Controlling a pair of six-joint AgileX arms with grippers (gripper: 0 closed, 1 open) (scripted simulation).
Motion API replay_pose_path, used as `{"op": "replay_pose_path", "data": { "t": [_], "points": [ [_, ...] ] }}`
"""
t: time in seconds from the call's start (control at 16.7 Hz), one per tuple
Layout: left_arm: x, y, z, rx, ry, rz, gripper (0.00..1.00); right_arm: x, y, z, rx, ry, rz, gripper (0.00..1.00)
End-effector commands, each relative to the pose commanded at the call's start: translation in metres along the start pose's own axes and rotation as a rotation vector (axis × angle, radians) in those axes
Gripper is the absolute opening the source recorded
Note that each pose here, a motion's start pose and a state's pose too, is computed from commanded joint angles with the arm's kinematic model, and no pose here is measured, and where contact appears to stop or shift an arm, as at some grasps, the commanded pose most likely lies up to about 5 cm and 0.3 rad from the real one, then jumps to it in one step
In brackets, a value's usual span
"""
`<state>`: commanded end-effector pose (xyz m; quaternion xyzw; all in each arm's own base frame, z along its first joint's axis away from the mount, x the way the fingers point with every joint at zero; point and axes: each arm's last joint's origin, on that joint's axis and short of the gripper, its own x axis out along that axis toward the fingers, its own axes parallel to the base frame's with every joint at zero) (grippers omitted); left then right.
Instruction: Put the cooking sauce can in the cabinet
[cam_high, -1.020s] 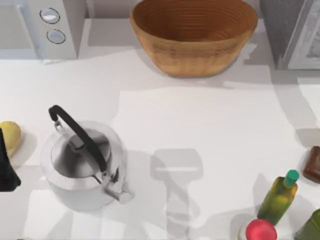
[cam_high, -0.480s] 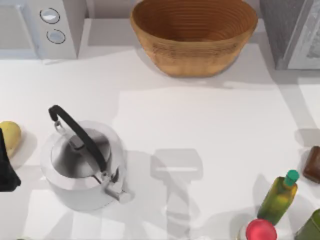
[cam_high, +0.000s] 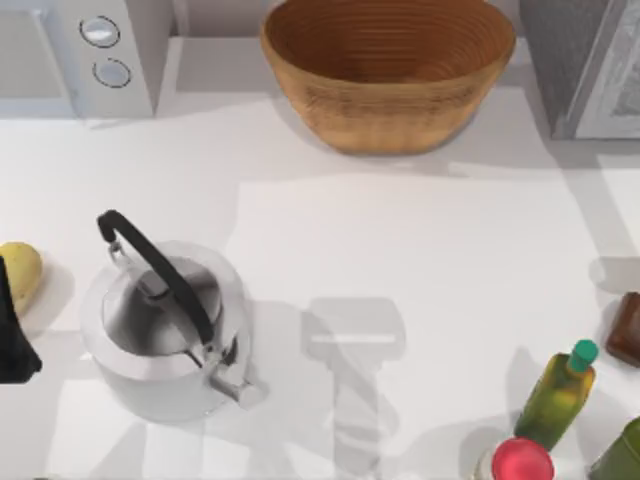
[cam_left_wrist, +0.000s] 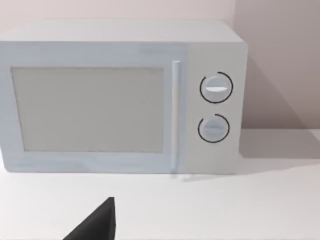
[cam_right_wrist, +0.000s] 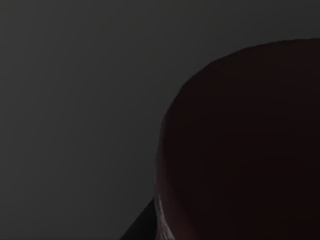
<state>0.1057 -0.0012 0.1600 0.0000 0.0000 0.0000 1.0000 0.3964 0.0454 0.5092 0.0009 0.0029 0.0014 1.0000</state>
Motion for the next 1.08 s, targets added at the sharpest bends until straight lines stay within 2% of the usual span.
{"op": "replay_pose_path", "data": {
  "t": [0.72, 1.08],
  "points": [
    [0.0, 0.0, 0.0, 0.0, 0.0, 0.0, 1.0, 0.0, 0.0, 0.0, 0.0, 0.0, 0.0, 0.98],
    [0.0, 0.0, 0.0, 0.0, 0.0, 0.0, 1.0, 0.0, 0.0, 0.0, 0.0, 0.0, 0.0, 1.0]
  ]
}}
